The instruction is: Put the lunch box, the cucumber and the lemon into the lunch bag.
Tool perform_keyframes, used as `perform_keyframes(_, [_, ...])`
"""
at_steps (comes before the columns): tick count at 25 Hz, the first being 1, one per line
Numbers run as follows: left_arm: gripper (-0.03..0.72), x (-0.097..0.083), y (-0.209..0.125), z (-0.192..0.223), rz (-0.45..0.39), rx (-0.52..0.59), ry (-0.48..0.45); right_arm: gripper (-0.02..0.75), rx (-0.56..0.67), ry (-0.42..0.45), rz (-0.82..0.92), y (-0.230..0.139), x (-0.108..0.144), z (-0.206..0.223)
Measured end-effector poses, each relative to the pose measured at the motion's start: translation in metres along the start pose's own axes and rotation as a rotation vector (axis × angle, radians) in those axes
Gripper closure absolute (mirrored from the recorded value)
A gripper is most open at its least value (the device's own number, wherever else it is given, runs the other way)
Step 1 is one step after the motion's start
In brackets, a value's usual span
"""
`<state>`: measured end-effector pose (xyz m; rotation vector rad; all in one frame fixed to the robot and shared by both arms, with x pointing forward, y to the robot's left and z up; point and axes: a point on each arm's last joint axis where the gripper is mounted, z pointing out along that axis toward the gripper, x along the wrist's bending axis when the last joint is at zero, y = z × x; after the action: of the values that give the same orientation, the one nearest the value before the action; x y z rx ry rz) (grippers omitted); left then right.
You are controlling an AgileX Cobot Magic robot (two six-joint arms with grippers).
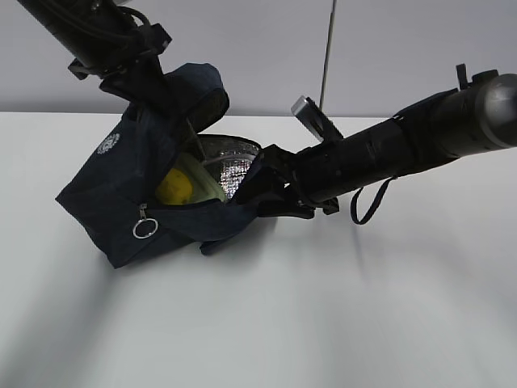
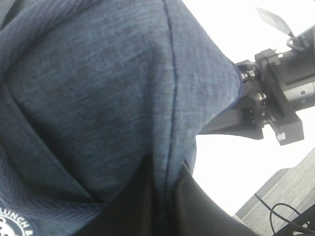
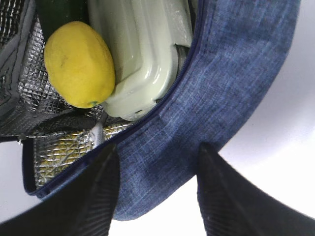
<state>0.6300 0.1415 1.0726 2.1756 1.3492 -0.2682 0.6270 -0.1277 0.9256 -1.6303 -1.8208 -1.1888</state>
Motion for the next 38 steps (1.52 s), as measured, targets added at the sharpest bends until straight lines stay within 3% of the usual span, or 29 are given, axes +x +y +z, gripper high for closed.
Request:
perform_keyframes(11, [0.677,0.0,0.0,0.0,0.002,0.0,0.0,0.354,0.037,-0.035,0.025,-0.012,-0.009,0.002])
perform_keyframes(17, [0.677,0.0,0.0,0.0,0.002,0.0,0.0,0.354,-0.034,-0.043,0.048,-0.006,-0.01,0.002])
perform_keyframes(27, [0.677,0.0,0.0,0.0,0.002,0.0,0.0,0.361,-0.116,0.024,0.15,-0.002,-0.026,0.017])
perform_keyframes(29, [0.677,0.0,0.0,0.0,0.002,0.0,0.0,0.408,-0.111,0.026,0.157,-0.004,-0.028,0.019])
perform_keyframes(34, [0.677,0.0,0.0,0.0,0.002,0.0,0.0,0.683,-0.114,0.03,0.152,-0.003,-0.028,0.019])
perform_keyframes(38, [0.677,0.0,0.0,0.0,0.002,0.0,0.0,0.727,-0.128,0.043,0.141,0.001,-0.027,0.011])
